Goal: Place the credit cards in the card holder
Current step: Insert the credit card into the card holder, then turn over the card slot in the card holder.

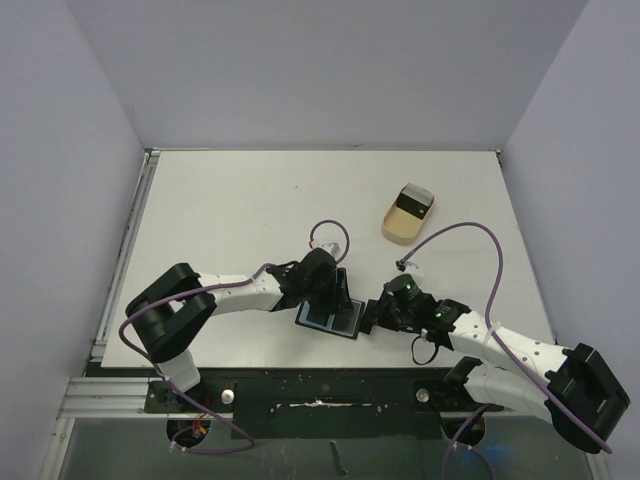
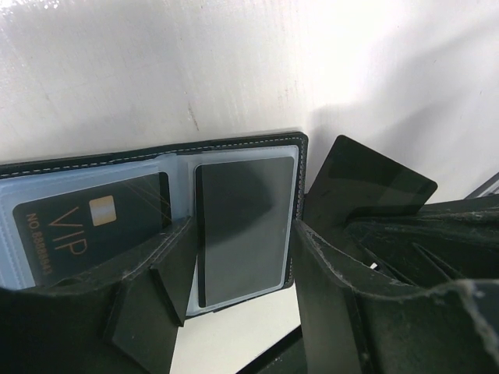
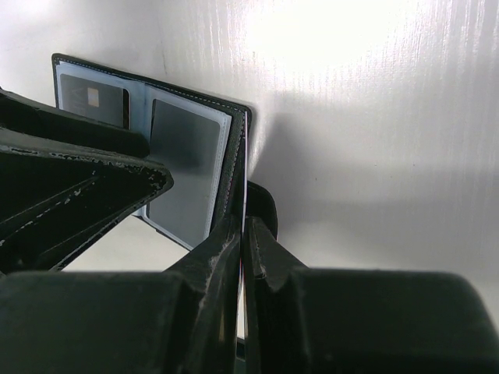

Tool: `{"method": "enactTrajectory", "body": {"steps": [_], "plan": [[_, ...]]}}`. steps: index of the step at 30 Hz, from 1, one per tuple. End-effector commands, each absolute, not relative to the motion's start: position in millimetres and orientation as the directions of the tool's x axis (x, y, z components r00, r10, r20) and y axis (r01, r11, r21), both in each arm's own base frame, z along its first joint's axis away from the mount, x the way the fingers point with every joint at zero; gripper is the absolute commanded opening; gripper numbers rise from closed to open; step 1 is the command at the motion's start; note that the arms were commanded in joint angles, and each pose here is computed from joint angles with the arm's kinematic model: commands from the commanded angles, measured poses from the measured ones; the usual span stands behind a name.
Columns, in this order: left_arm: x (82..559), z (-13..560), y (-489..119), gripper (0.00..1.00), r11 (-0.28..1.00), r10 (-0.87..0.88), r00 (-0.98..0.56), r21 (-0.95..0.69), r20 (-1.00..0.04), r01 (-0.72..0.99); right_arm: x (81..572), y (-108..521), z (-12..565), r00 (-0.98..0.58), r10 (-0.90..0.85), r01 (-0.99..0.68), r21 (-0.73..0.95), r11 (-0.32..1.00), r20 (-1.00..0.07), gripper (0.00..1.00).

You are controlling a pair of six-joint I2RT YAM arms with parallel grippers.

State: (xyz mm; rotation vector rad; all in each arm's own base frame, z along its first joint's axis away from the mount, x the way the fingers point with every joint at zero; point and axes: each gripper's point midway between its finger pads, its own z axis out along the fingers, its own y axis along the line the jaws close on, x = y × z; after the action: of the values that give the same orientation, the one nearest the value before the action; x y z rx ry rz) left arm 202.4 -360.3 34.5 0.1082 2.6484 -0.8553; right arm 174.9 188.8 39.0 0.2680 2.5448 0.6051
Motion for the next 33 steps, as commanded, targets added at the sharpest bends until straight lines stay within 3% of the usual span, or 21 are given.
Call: {"method": "enactTrajectory", "body": {"steps": [1, 17, 33], "plan": [[211, 71, -372, 0.50, 0.778, -0.051, -0.914, -0.590, -0.402, 0.216, 179, 183, 34, -0.840, 0.285, 0.066, 0.435, 0.898, -0.461, 0.00], [247, 82, -285, 0.56, 0.860, -0.160, -0.886, -0.503, -0.435, 0.092, 188, 183, 42, -0.834, 0.264, 0.042, 0.421, 0.906, -0.485, 0.00], [233, 69, -291, 0.57, 0.817, -0.137, -0.916, -0.566, -0.378, 0.112, 188, 185, 41, -0.838, 0.260, 0.039, 0.423, 0.905, -0.480, 0.00]]}}
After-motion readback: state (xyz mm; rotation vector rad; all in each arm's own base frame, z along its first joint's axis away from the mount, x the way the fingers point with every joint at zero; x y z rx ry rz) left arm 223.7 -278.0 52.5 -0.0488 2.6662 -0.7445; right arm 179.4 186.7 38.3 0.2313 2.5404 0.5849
